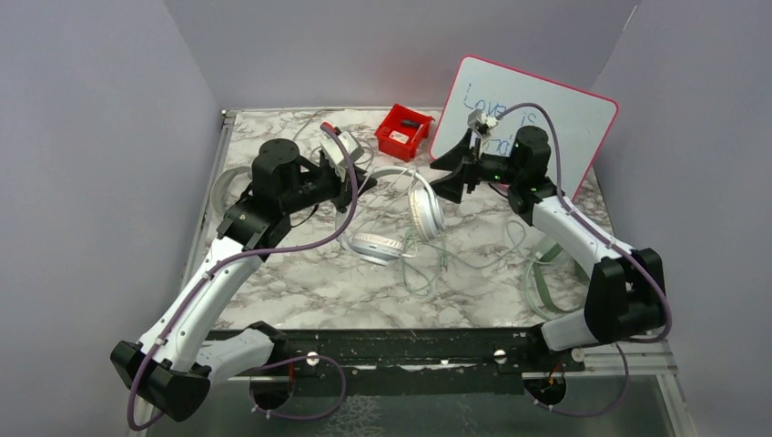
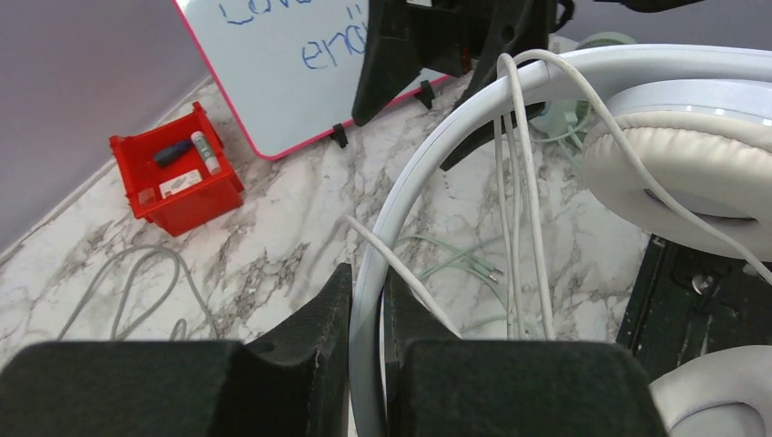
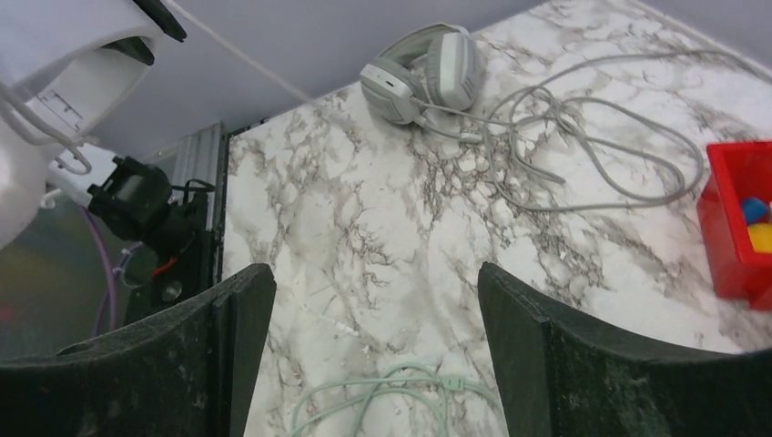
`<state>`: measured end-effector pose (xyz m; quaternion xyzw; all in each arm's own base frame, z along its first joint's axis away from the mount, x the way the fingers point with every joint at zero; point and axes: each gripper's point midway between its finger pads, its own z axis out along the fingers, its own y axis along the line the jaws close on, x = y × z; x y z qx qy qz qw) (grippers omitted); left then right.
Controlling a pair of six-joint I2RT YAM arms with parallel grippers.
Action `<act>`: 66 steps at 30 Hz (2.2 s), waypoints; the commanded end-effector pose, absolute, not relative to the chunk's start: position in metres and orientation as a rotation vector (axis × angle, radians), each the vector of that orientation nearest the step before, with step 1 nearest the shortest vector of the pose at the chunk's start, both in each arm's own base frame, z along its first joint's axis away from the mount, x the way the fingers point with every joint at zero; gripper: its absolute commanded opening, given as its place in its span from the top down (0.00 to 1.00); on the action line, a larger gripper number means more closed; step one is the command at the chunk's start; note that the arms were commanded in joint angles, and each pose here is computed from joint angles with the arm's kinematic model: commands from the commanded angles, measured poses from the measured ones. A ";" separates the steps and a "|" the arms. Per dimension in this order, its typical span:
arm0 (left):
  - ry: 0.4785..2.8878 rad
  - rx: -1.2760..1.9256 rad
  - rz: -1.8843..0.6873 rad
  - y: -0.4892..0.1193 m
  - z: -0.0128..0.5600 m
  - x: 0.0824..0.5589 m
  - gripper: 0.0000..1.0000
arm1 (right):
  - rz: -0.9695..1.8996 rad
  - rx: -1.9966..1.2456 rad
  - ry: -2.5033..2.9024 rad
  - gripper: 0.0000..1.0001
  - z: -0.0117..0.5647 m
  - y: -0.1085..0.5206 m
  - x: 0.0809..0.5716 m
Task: Wrap the headphones
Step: Wrap the headphones cable around the headphones.
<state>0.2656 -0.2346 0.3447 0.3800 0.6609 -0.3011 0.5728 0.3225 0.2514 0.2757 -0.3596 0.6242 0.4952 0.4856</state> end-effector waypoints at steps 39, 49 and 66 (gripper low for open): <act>1.435 1.012 -0.902 -0.247 0.381 0.222 1.00 | 1.442 -1.458 0.885 0.45 0.313 0.361 0.257; 1.434 1.015 -0.903 -0.247 0.381 0.221 1.00 | 1.449 -1.457 0.864 0.76 0.315 0.361 0.252; 1.462 1.013 -0.883 -0.245 0.373 0.224 1.00 | 1.045 -1.001 1.171 1.00 0.341 0.299 0.311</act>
